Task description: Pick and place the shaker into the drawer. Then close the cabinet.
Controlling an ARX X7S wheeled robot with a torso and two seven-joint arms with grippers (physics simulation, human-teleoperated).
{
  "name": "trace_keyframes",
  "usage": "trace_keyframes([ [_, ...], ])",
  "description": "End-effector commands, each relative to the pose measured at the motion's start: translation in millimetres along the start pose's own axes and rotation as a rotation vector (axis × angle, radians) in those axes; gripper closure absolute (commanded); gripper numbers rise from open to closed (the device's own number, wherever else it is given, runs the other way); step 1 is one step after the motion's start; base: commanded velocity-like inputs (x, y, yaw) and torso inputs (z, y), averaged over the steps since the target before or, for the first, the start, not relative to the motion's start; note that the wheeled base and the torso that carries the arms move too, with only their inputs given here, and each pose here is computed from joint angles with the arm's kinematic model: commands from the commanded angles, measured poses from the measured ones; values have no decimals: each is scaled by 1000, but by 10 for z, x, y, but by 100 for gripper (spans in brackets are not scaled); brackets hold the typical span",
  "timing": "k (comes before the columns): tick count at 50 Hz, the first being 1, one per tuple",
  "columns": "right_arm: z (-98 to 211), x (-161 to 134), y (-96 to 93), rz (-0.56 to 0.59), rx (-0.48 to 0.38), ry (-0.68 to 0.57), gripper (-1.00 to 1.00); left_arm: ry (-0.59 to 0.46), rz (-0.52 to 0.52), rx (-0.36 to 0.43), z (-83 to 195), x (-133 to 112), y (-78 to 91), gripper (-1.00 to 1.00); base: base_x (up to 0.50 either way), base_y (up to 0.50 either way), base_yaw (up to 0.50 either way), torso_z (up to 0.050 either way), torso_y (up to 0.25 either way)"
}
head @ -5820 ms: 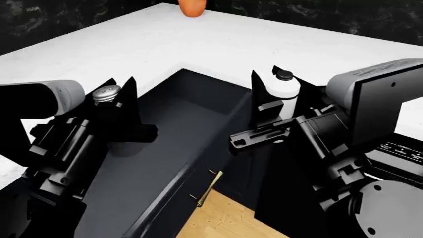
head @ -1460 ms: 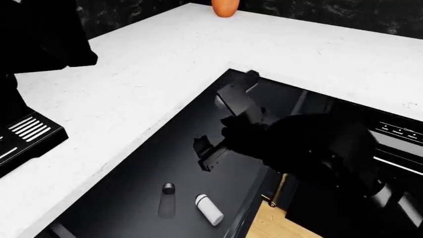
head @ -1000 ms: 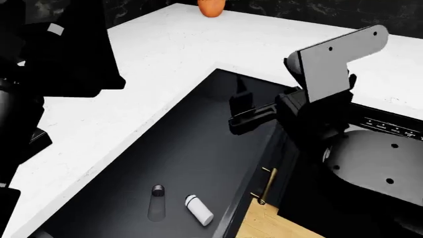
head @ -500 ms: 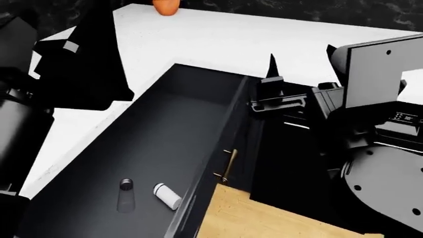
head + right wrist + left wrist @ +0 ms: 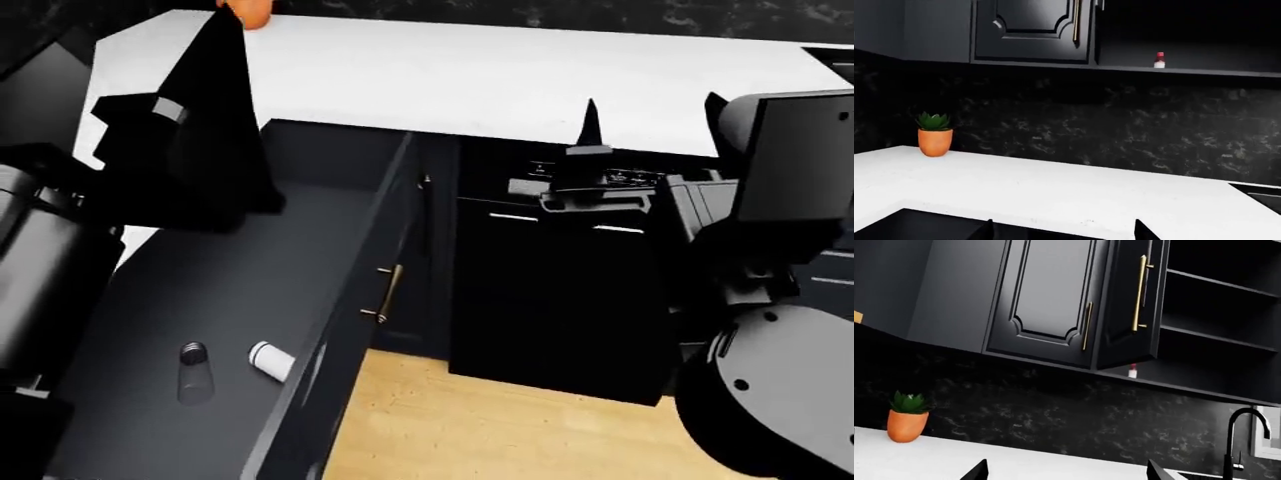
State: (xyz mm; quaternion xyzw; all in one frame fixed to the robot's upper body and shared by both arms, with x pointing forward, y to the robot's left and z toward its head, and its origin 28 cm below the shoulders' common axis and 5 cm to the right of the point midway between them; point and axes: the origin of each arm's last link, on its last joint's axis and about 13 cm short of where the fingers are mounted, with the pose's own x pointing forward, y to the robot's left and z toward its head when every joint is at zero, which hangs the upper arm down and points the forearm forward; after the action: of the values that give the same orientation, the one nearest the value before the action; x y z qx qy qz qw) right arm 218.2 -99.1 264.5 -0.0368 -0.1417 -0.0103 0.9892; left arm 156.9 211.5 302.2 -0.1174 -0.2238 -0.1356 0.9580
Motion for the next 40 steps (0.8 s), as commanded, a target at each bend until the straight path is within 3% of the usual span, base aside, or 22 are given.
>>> trace_keyframes([
  [1, -34, -7, -15, -21, 12, -4, -100, 9, -1, 3, -34, -12, 0, -100, -242, -44, -500, 0, 0],
  [23, -94, -17, -4, -20, 7, 6, -100, 18, -1, 4, -57, -29, -6, -100, -247, -27, -500, 0, 0],
  [31, -94, 0, 6, -28, -30, 37, -100, 19, -5, 2, -56, -34, -15, -100, -11, 0, -30, 0, 0],
  [40, -87, -33, 15, 25, 38, -37, -100, 27, -4, 7, -82, -51, -28, -100, 14, -401, 0, 0, 0],
])
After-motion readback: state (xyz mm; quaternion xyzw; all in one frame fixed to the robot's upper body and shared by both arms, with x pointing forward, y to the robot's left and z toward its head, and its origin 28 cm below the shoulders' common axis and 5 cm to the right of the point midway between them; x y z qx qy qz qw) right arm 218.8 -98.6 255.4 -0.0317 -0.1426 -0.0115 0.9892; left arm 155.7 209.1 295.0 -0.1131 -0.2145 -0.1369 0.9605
